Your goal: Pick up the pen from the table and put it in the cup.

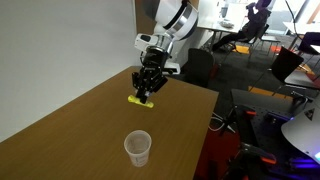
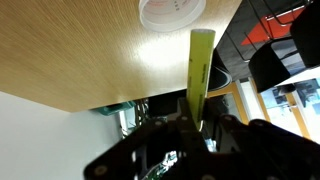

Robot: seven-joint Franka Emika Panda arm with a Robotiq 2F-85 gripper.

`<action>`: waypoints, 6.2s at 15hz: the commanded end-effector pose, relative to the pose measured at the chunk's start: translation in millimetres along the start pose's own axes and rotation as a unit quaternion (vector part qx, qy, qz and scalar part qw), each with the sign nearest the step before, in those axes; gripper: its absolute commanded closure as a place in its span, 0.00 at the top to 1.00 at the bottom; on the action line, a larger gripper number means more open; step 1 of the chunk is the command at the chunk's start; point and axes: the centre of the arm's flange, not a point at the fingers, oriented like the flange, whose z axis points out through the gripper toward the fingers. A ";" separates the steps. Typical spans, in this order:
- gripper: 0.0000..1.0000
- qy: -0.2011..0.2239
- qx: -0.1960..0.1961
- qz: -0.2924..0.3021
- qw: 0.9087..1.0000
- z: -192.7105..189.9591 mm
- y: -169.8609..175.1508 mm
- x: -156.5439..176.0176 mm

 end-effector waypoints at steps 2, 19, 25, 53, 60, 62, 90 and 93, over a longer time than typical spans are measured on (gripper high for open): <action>0.05 0.044 0.015 -0.029 0.998 11.4 2.5 1.1; 0.05 0.099 0.012 -0.065 0.993 57.1 3.2 -7.1; 0.05 0.169 0.062 -0.131 0.975 68.5 5.0 -28.4; 0.46 0.133 0.069 -0.100 0.984 114.7 28.1 -84.3; 0.96 0.131 0.071 -0.106 0.983 114.6 16.7 -70.7; 1.00 0.138 0.071 -0.110 0.982 108.6 7.2 -56.1; 1.00 -0.028 -0.322 0.243 0.915 -46.2 -80.7 65.5; 1.00 -0.046 -0.296 0.319 0.899 -40.8 -86.7 56.4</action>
